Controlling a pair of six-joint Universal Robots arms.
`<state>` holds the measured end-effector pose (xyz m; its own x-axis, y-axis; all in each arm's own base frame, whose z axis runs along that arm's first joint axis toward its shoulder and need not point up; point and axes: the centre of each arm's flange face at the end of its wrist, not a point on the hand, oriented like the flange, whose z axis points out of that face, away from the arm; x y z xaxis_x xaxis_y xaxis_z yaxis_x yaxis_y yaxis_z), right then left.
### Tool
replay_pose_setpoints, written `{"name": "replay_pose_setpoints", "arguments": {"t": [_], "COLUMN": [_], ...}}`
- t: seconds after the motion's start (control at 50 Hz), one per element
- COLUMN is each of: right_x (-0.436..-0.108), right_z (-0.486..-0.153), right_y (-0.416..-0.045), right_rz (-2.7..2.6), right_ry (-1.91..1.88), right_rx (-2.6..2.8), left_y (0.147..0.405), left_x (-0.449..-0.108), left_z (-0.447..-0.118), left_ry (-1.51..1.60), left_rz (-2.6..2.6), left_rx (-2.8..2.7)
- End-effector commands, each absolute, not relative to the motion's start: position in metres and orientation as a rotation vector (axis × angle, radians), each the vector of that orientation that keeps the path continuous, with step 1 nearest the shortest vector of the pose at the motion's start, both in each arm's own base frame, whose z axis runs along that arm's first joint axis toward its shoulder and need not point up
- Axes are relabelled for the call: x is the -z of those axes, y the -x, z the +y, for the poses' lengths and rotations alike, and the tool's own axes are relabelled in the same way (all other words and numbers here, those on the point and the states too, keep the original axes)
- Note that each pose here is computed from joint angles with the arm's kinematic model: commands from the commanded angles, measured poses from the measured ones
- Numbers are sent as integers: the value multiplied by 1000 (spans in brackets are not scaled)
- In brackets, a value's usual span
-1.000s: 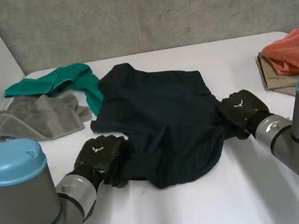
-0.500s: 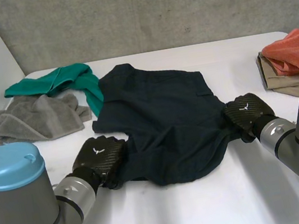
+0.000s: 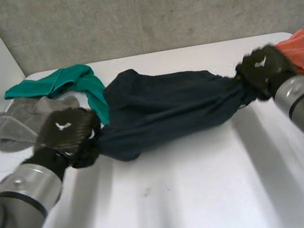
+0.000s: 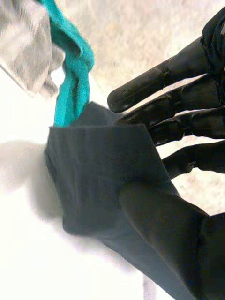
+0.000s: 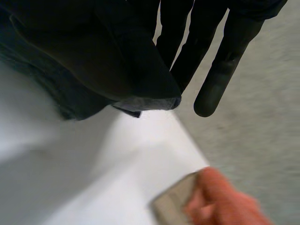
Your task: Fold the laundry.
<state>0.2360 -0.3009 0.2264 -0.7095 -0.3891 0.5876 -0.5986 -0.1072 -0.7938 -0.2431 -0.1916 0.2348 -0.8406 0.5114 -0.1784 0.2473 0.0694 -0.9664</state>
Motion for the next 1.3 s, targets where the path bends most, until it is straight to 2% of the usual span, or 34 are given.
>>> {"name": "replay_pose_setpoints", "arguments": {"t": [0.02,0.08,0.16,0.24,0.32,0.38,0.42,0.48,0.5,0.52,0.6,0.68,0.72,0.8,0.86,0.88,0.96,1.04,1.12,1.18,1.22,1.3], "right_x": [-261,-256,-220,-204,-199,-205,-216,-265,-279,-309,-369,-410,-420,-431,-424,-420,-381,-325,-291,-286,-297,-341], "right_z": [-311,-314,-323,-328,-326,-319,-314,-300,-296,-284,-252,-219,-208,-194,-199,-203,-239,-278,-308,-327,-344,-364], "right_y": [-240,-244,-265,-274,-274,-268,-263,-255,-254,-250,-237,-223,-219,-213,-213,-214,-222,-235,-246,-253,-258,-262], "right_rz": [-1893,-1898,-1923,-1916,-1938,-1964,-1964,-1883,-1851,-1776,-1635,-1570,-1555,-1543,-1573,-1587,-1722,-1874,-1897,-1845,-1745,-1480], "right_ry": [-1063,-1085,-1203,-1263,-1276,-1281,-1269,-1208,-1187,-1147,-1062,-1019,-1008,-1003,-1017,-1024,-1091,-1172,-1180,-1131,-1030,-783], "right_rx": [-1982,-1973,-1878,-1816,-1752,-1709,-1715,-1821,-1857,-1930,-2051,-2103,-2118,-2127,-2097,-2084,-1961,-1806,-1785,-1858,-1980,-2253], "left_y": [233,234,236,242,243,246,246,240,238,237,231,224,217,215,220,225,240,258,281,297,304,312], "left_x": [-243,-238,-226,-217,-212,-221,-229,-272,-297,-307,-362,-404,-424,-431,-420,-407,-367,-322,-294,-294,-305,-353], "left_z": [-192,-190,-189,-187,-192,-195,-193,-190,-187,-186,-175,-156,-145,-142,-152,-164,-196,-232,-270,-296,-305,-318], "left_ry": [736,743,761,791,797,807,805,758,725,711,641,606,580,573,588,606,655,699,714,689,665,522], "left_rz": [-2152,-2179,-2214,-2226,-2245,-2223,-2204,-2086,-2001,-1964,-1769,-1630,-1566,-1547,-1598,-1660,-1829,-1954,-1948,-1847,-1763,-1475], "left_rx": [-1875,-1838,-1782,-1734,-1719,-1747,-1766,-1921,-2013,-2050,-2228,-2324,-2378,-2393,-2358,-2313,-2181,-2064,-2059,-2140,-2207,-2440]}}
